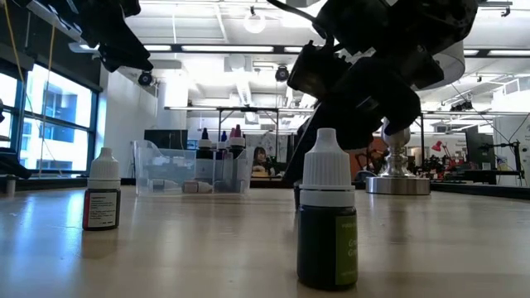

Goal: Pick & Place food coloring
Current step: Put the small brown food coloring bottle into the transparent bin

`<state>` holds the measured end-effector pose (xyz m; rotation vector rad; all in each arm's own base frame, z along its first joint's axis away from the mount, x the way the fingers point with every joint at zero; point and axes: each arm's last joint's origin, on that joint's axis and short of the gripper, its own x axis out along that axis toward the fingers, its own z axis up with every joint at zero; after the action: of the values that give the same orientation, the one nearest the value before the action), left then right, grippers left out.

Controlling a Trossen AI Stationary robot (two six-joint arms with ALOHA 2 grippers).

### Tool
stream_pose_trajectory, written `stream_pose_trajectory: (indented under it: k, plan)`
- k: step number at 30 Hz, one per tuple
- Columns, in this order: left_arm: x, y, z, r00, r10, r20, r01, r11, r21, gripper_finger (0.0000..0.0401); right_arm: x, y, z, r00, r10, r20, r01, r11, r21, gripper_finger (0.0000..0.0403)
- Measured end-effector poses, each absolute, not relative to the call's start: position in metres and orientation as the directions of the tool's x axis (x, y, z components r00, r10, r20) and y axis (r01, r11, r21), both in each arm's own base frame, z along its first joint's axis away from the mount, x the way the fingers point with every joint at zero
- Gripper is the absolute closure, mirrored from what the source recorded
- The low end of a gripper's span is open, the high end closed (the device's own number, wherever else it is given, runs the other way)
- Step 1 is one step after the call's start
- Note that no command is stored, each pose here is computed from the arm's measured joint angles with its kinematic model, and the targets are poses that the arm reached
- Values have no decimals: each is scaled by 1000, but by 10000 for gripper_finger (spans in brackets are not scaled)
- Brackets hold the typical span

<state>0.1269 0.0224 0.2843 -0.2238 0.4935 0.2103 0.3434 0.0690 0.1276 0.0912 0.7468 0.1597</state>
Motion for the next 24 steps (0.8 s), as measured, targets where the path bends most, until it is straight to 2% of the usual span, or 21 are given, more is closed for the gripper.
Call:
stream_pose_trajectory:
  k: [4,7,11,13,15,24]
  plan:
    - [127,22,284,860,145,-489,-252,954,-161,238,346,68,130,760,131,-636,-80,991,109,354]
    - [127,22,284,860,145,-489,-253,954,-161,239,353,66,139,833,80,-547,-50,996,69,349]
    - [127,22,284,860,146,-489,-253,954,-160,239,365,55,161,945,-51,-323,50,999,-10,344]
    - [127,23,284,861,149,-486,-249,957,-148,238,373,44,176,968,-129,-216,129,992,-16,353]
    - [127,23,285,862,149,-484,-244,960,-138,239,383,31,190,973,-160,-167,157,987,-32,354]
    - [127,24,284,852,200,-484,-287,951,-112,239,435,-14,221,924,-282,-260,261,959,-114,350]
